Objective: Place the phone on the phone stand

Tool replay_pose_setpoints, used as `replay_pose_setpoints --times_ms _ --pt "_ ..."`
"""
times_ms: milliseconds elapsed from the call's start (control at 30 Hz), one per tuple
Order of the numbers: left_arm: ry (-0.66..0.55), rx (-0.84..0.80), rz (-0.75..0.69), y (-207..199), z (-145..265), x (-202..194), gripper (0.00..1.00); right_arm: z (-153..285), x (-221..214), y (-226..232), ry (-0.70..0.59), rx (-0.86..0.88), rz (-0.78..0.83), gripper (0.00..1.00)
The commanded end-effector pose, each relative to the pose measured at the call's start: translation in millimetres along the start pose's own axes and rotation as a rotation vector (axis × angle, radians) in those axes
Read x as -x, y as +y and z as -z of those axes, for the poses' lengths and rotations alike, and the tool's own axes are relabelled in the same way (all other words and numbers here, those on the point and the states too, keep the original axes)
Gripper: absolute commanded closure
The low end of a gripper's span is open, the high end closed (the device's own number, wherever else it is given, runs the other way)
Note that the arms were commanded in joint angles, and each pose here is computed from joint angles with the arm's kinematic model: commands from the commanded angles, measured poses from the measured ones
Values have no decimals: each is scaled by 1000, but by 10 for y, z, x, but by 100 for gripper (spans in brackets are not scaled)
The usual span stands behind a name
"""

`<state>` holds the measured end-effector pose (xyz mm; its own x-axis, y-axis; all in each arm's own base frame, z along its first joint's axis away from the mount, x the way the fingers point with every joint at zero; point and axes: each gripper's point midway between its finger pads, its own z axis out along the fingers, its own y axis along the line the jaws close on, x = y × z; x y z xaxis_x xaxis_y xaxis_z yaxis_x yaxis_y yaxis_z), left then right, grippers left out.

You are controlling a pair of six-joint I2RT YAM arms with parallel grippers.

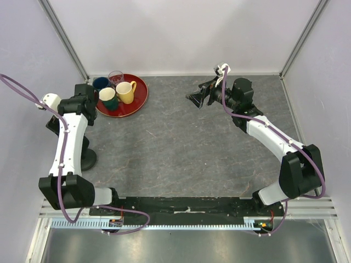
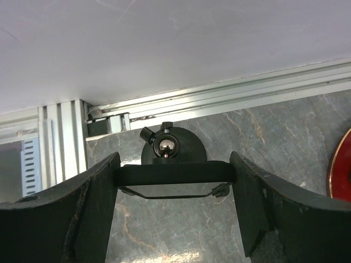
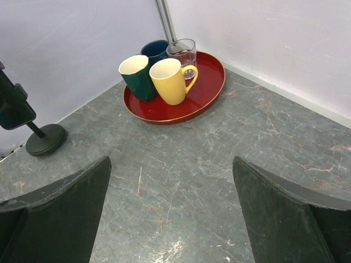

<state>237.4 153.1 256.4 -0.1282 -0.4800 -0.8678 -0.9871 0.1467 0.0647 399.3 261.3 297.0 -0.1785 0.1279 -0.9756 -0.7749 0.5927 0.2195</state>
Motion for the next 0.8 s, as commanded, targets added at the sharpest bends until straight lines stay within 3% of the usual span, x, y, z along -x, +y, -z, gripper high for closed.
replay_pose_setpoints --times_ms 0,267,500,600,733,767 --pt "-180 -29 100 45 39 433 98 -31 142 42 -40 31 13 2" --pt "-191 -167 -26 -101 4 301 98 -27 170 60 -46 34 17 2" --pt "-200 -183 -24 -102 15 313 96 -19 162 62 -44 36 16 2" --pt "-197 -172 -3 -77 21 330 80 -14 171 67 -45 36 19 2" --pt "-196 -156 13 -23 33 344 73 -17 175 66 -46 37 18 2" --pt "-196 -153 16 0 39 347 60 -19 167 71 -45 38 19 2"
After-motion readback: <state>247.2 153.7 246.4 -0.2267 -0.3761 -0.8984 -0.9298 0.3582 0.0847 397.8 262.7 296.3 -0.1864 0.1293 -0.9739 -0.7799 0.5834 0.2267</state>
